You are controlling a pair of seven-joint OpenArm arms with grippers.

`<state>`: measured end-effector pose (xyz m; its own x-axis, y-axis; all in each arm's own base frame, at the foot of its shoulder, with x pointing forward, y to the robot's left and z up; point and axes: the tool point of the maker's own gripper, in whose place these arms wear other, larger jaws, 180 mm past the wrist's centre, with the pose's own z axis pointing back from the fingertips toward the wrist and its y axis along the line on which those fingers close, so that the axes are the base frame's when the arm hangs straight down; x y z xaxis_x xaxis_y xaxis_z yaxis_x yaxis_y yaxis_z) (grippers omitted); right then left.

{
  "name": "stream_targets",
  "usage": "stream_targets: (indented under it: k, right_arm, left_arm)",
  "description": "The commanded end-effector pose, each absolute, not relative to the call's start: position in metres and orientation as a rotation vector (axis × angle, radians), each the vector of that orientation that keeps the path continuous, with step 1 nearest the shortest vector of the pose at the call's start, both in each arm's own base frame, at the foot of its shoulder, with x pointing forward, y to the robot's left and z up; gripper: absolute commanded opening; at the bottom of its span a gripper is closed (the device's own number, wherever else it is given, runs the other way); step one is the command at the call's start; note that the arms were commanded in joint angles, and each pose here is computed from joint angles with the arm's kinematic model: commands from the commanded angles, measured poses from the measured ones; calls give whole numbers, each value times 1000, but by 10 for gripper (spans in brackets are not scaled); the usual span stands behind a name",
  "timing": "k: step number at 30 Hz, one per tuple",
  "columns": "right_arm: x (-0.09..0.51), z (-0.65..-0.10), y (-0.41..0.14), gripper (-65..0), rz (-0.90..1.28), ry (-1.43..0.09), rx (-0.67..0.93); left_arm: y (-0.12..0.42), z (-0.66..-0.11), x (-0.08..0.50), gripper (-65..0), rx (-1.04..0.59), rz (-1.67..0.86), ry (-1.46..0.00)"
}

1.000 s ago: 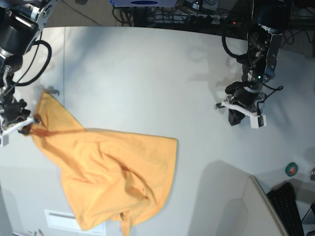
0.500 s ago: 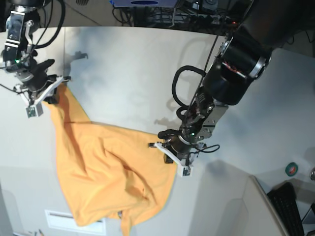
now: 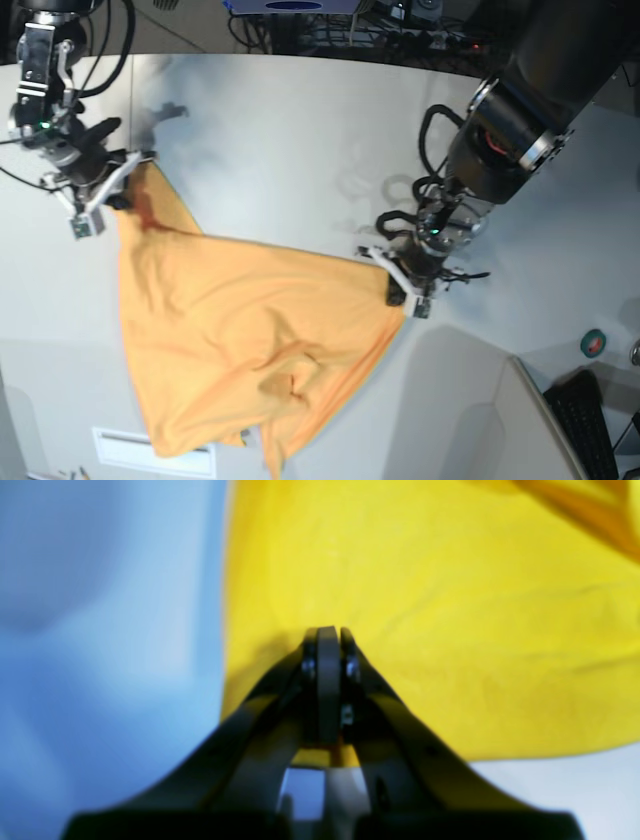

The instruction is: Layout the t-shirt on the table in an organized manner, then fold the t-shirt properly

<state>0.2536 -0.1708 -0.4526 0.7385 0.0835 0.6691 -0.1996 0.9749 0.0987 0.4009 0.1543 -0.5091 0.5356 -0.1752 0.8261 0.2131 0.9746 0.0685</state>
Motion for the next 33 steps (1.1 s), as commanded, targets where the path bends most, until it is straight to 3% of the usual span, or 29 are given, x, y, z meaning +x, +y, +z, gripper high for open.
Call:
stream_targets:
  k: [1,7,11,16,21,28,33]
  right_arm:
    - [261,-440,-157,-650,189,-776,199]
    - [255,-422,-64,-650,395,-802,352]
    - [246,-403,-12,-650,511,-832,442]
    - [270,-383,-10,-650,541,-897,428]
    - [269,-388,-6,-650,581,-819,401]
    - [255,-380,52,-650,712,-805,499]
    - [243,-410,74,-650,752,-703,534]
  left_arm:
    - [213,-553,348,-650,99,-222,-709]
    - [284,-554,307,-650,149,-82,-700]
    - [300,-542,297,-650,126,-6,-756]
    - [293,-523,298,-650,53,73,-755]
    - [294,-491,316,-650,7,148,-814]
    - [306,-465,321,-650,2,174,-841]
    - [328,-440,309,-650,6,241,-873]
